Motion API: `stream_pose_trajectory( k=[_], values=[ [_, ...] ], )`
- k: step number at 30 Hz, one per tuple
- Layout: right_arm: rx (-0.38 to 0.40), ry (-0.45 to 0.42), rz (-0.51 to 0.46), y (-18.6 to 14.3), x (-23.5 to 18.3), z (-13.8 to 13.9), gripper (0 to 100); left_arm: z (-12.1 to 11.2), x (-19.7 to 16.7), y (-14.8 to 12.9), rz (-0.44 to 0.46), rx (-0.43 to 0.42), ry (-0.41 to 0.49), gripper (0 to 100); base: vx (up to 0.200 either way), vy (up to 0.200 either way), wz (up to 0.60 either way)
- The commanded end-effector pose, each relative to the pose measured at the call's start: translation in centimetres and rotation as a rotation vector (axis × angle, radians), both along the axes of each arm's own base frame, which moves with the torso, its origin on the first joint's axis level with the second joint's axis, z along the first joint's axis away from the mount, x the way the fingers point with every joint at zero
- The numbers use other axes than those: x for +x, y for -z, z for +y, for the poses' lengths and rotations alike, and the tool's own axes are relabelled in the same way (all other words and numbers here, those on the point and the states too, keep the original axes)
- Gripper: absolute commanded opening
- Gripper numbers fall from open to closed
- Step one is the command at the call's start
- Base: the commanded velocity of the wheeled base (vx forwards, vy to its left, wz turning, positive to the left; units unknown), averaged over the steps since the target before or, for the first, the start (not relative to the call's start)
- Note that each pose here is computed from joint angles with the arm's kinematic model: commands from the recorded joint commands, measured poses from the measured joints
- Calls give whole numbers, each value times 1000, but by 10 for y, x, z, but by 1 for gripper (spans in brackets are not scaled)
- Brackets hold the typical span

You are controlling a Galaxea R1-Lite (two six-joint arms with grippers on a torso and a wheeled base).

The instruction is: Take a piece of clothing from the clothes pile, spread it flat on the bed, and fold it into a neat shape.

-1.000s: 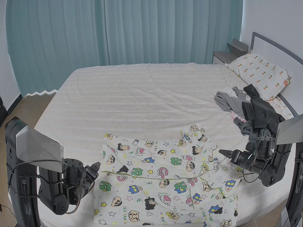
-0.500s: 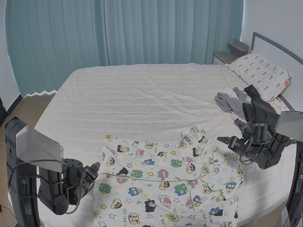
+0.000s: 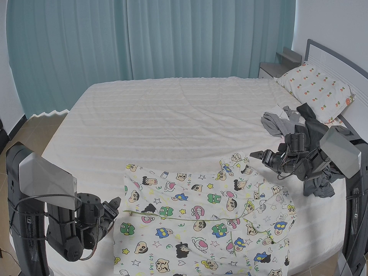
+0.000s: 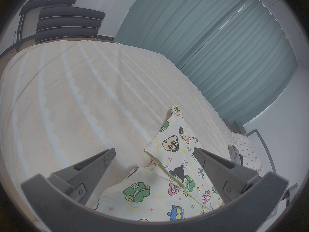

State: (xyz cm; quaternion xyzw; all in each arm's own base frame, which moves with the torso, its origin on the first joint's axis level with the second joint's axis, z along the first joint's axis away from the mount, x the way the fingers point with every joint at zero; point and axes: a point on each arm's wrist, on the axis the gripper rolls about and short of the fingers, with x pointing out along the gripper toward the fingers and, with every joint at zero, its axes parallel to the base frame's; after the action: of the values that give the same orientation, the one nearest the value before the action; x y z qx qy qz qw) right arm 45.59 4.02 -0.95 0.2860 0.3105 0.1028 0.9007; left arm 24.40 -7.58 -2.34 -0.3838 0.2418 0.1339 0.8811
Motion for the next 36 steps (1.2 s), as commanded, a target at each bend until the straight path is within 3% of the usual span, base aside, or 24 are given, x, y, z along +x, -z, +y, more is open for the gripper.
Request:
stream_pose_trajectory(
  k=[1, 12, 13, 23, 30, 36],
  values=[
    [-8, -18, 51, 27, 7, 7, 100, 0, 1, -1, -15, -7, -1, 100, 0, 0, 0],
    [-10, -53, 81, 44, 12, 22, 100, -1, 1, -1, -14, -6, 0, 100, 0, 0, 0],
    [-10, -56, 82, 43, 12, 23, 0, -1, 1, -1, -15, -7, 0, 100, 0, 0, 0],
    [7, -41, 69, 40, 21, 19, 0, -1, 1, -1, -14, -6, 0, 100, 0, 0, 0],
    [26, -4, -47, 33, 33, 10, 0, -1, 1, -1, -14, -5, -1, 100, 0, 0, 0],
    [35, 15, -56, 32, 33, 6, 0, -1, 1, -1, -14, -5, -1, 100, 0, 0, 0]
  ],
)
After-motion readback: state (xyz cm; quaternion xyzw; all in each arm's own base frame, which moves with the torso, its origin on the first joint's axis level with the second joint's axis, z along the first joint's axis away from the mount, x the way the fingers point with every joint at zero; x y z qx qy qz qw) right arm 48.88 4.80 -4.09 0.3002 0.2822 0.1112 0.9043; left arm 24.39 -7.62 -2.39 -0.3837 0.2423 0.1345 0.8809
